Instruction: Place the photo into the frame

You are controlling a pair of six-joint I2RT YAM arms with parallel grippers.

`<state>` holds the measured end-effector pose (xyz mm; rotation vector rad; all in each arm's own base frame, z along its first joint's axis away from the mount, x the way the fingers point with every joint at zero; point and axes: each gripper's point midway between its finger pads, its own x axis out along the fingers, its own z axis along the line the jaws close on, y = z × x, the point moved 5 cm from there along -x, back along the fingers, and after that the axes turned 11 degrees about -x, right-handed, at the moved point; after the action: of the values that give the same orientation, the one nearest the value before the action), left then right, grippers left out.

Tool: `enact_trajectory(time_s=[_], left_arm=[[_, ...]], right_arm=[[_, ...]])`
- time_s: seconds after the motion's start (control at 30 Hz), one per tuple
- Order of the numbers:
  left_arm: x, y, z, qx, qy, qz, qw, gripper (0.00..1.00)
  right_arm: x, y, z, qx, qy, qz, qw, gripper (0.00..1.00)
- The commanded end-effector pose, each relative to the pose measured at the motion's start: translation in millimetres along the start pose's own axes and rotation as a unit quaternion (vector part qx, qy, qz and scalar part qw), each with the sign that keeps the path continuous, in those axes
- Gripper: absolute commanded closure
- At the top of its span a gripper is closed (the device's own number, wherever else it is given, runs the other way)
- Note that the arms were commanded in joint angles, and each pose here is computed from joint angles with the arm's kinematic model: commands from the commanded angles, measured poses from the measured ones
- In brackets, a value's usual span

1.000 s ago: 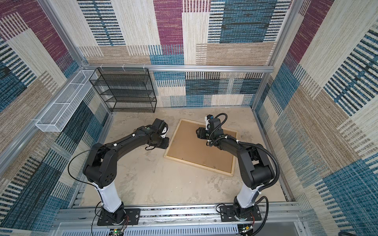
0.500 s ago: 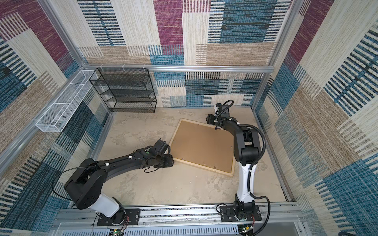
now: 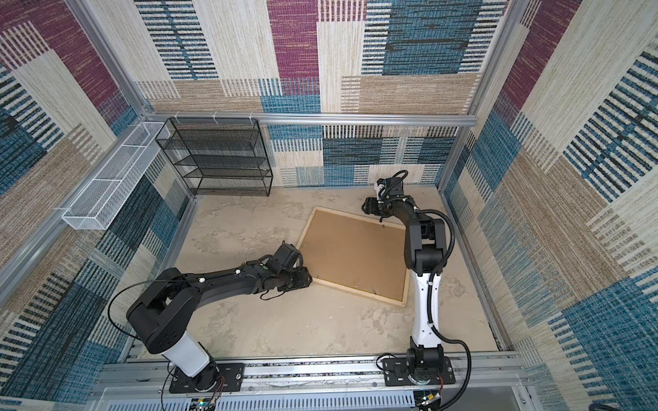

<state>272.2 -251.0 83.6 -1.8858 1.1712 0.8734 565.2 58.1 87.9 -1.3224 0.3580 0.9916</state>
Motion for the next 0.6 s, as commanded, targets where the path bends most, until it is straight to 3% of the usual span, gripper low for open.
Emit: enact_trajectory(time_s=[0.0, 0.3, 0.57], left_arm=[[-2.2, -11.3, -0.3, 0.005, -0.012, -0.021, 1.0, 0.45], [7.0, -51.4, 24.0, 0.001, -0.037, -0.048, 0.998, 0.46], [15.5, -102.1, 31.3, 0.019, -0.054, -0.067, 0.996, 0.46]], right_arm=[[-6.1, 7.5, -0.4, -0.004, -0.012, 0.01, 1.0, 0.31], [-31.2, 32.4, -11.9, 0.015, -0.01, 0.018, 1.0, 0.32], [-69.0, 74.0, 9.4, 0.049, -0.008, 0.028, 0.998, 0.33]])
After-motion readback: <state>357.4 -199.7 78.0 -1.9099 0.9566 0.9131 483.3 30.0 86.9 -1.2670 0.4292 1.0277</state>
